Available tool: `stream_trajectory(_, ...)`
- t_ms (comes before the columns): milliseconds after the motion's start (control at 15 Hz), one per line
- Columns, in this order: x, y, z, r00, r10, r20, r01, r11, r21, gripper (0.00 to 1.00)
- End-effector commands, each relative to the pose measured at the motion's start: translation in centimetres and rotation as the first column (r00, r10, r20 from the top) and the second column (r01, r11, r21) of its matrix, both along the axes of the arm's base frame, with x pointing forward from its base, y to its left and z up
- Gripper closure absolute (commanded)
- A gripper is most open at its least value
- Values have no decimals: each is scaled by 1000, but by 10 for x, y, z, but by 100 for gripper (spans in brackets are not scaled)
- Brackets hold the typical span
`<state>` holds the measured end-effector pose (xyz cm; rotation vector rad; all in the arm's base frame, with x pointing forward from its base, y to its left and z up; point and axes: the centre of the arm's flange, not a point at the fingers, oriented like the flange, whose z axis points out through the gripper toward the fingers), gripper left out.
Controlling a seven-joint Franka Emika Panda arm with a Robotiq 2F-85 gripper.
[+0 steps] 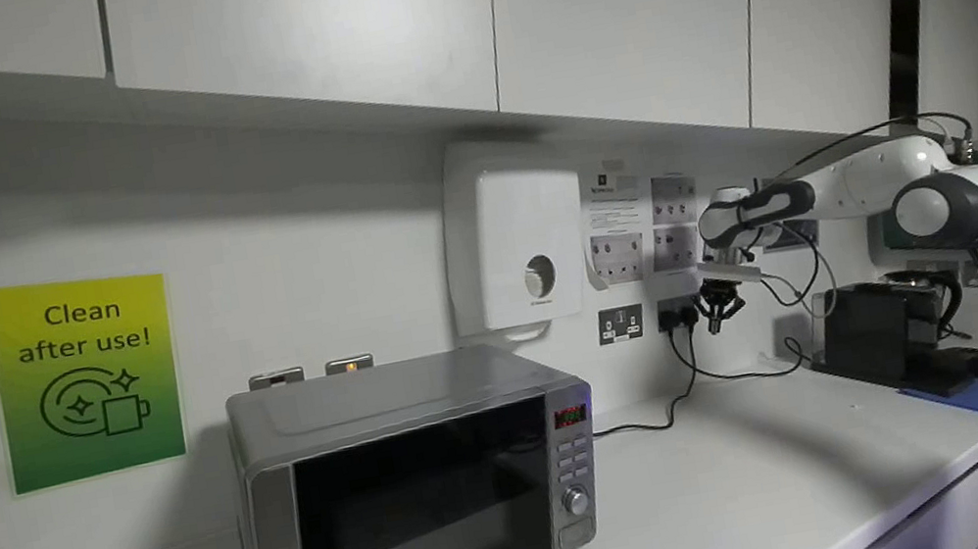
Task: Press the switches on the bottom right socket.
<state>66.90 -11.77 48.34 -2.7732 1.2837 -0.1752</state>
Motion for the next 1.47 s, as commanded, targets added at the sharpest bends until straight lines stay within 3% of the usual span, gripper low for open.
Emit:
stream_trajectory(0,-17,-3,9,985,123,-120,-123,992,4,100)
stream_trajectory(333,-34,-8,4,890,338,-305,-343,939,40,100)
stream_trajectory(467,-39,-11,4,843,406,-354,-418,907,45,100)
stream_trajectory(600,-40,-13,6,816,436,-379,-454,890,45,100)
stream_trajectory(800,-43,-8,-5,837,401,-373,-413,909,49,99)
stream_trajectory(1400,-42,-8,-2,837,400,-374,-413,909,48,99)
